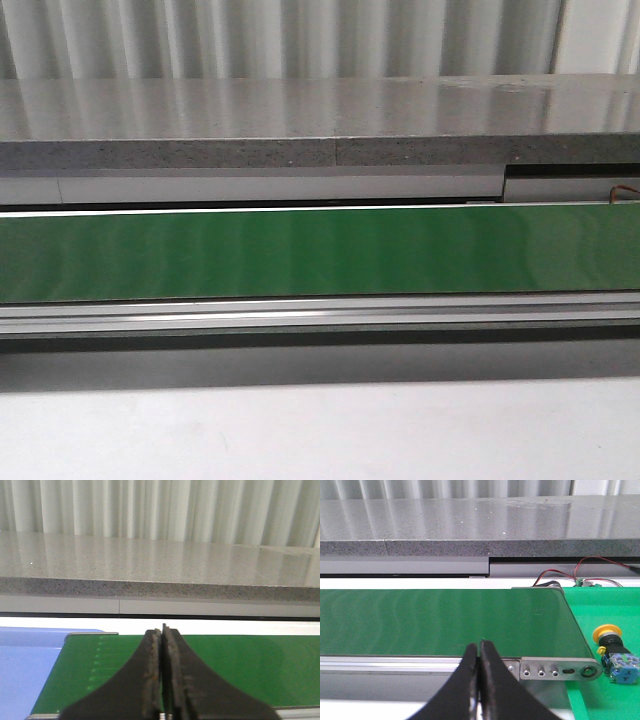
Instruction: Move button from right to left
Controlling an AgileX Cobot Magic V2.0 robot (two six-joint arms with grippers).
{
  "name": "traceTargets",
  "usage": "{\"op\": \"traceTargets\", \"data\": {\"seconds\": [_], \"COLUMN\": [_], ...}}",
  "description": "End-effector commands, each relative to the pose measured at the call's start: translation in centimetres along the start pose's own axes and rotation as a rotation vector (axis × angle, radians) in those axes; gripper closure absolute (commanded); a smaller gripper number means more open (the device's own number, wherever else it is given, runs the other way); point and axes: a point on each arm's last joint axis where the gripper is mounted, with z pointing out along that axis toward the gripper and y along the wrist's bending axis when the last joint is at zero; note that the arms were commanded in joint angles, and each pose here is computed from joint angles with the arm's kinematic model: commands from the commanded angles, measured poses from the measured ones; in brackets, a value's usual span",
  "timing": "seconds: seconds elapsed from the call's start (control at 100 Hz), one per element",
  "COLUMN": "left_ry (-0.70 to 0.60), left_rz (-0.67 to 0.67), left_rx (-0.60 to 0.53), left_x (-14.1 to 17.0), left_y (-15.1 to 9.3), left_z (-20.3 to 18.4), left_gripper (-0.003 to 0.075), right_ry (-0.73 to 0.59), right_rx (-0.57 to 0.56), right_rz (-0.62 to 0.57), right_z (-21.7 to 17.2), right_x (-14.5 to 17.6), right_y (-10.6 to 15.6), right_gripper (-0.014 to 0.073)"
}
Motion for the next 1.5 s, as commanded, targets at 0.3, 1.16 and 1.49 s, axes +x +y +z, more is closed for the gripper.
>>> {"op": "traceTargets", "data": {"seconds": [0.3, 1.16, 1.49], "left_ry": [-0.085, -0.085, -0.085], "left_rz": [-0.001, -0.001, -0.001], "left_rx": [0.021, 0.021, 0.021], "left_x": [0.0, 0.0, 0.0], "left_y": [-0.1, -0.1, -0.1], "left_z": [-0.2, -0.2, -0.2], "left_gripper": [0.074, 0.074, 0.074], "right_ry": [-0.111, 0.118, 0.452], "right_rx": [-0.011, 0.022, 0.024], "right_rz": [-0.007, 0.032, 0.09], "right_z": [-0.2, -1.3, 2.6], "right_x": [-1.4, -11.1, -13.9], "right_y": [0.1, 0.7, 1.3], "right_gripper": [0.0662, 0.0662, 0.0662]}}
